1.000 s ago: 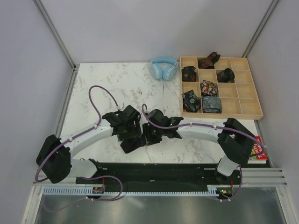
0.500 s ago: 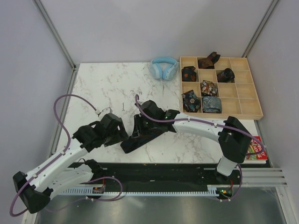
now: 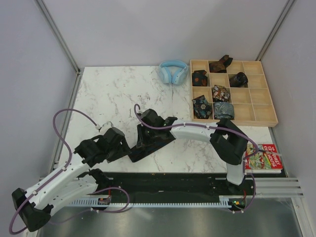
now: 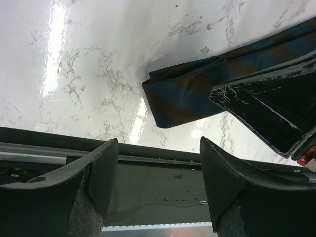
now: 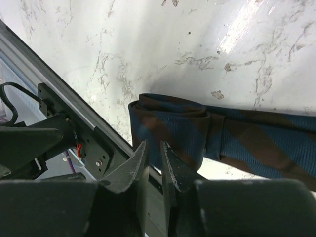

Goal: Roll the ties
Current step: Roll the tie at the center of the board.

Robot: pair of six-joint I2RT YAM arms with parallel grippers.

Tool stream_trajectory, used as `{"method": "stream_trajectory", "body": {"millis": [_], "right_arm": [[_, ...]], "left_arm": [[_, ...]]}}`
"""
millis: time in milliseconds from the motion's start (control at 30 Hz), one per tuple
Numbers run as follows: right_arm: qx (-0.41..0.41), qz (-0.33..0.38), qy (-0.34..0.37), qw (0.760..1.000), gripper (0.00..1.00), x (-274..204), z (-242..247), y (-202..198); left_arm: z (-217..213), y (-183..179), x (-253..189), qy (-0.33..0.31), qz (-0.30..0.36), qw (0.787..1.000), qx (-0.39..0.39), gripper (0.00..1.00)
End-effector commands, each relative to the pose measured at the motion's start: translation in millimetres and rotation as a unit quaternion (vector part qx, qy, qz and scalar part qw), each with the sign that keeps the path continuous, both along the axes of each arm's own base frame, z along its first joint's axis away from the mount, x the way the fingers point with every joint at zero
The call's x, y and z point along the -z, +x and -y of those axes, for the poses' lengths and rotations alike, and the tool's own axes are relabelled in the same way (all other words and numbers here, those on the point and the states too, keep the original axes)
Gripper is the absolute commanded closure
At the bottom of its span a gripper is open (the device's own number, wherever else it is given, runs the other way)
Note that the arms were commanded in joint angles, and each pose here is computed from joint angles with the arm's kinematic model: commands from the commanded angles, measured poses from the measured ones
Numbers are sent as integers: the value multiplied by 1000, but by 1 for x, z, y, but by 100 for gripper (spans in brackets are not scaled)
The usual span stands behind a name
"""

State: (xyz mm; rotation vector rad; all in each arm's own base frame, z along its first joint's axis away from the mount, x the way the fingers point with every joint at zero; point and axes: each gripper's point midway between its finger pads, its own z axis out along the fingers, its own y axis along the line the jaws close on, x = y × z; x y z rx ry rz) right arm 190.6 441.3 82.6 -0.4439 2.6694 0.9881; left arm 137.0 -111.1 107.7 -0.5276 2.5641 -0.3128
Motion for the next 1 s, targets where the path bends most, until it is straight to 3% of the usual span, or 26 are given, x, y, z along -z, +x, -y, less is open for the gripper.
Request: {"method": "stream_trajectory", "body": {"millis": [0,400,967], "right_arm": [[-6,4,11,1000,78,11,-5,3],[13,-13,-11,1000,78,42,26,3],[11,-23,-4,1000,78,47,26,10]], "left_arm": [[2,7,1,-3,6,1000,-17,27],[12,11,28,-14,7,1000,-7,31],[19,31,55,-24,48,998,-16,34]]}}
